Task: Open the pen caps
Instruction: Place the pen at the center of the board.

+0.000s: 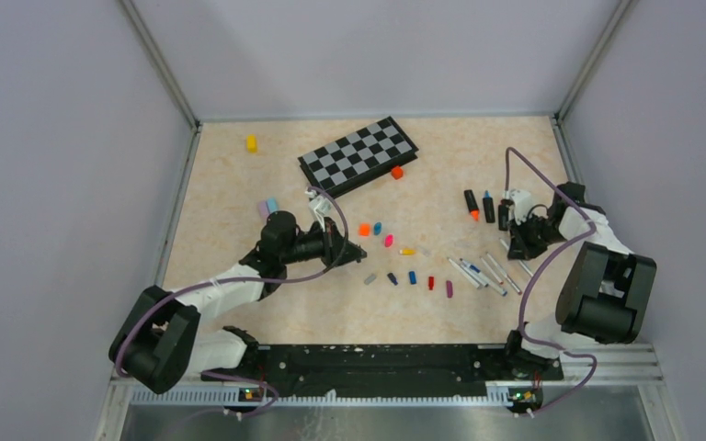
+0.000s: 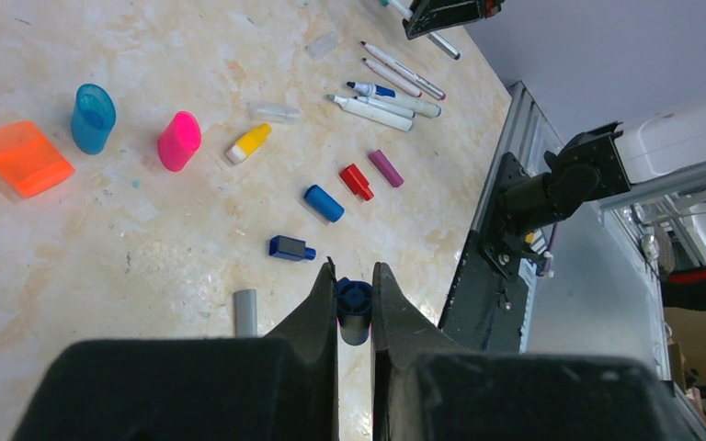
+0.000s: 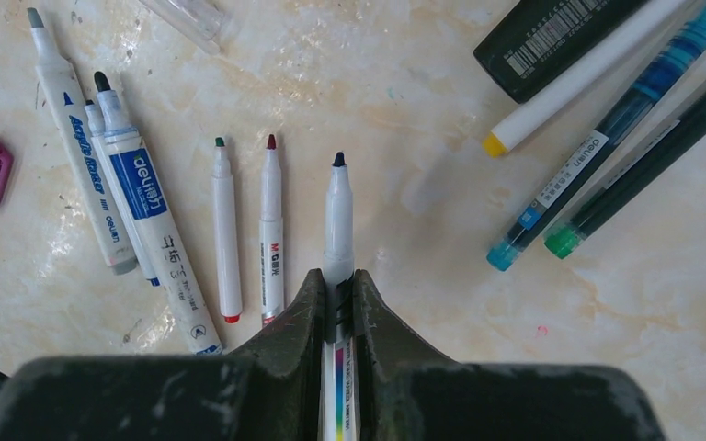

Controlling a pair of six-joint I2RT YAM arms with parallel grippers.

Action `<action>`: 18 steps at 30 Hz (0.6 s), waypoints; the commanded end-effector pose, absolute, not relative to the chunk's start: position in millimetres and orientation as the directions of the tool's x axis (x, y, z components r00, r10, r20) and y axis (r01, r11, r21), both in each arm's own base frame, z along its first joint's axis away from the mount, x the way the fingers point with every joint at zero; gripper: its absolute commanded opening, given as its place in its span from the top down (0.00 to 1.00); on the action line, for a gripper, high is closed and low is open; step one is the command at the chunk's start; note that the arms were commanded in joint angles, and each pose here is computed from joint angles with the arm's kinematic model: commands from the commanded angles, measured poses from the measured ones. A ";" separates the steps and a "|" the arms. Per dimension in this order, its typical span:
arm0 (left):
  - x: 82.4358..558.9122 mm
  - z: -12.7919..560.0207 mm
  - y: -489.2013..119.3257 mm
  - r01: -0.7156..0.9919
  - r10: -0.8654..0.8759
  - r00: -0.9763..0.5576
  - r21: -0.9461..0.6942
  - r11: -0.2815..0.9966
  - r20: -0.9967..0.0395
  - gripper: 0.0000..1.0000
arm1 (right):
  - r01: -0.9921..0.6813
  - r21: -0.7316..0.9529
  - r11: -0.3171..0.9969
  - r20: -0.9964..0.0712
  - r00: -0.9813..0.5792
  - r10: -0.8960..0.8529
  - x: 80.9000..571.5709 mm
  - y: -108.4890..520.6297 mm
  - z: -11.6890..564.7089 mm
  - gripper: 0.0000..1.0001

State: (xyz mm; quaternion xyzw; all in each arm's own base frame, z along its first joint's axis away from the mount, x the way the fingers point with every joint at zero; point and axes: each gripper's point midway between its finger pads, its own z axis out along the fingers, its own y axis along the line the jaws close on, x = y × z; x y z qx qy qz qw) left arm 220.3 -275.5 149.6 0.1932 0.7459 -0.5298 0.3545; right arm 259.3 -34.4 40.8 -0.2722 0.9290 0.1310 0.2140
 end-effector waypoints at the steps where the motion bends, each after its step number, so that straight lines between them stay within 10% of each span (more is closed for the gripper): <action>1: 228.5 163.9 -274.5 0.731 -0.087 -0.586 -0.573 0.371 -0.805 1.00 | -0.550 0.129 0.825 -0.498 -0.756 -0.426 269.3 -35.8 44.9 0.92; 18: 217.1 173.9 -282.4 0.733 -0.081 -0.610 -0.600 0.319 -0.788 1.00 | -0.523 0.167 0.836 -0.486 -0.781 -0.392 266.9 -32.6 38.2 0.75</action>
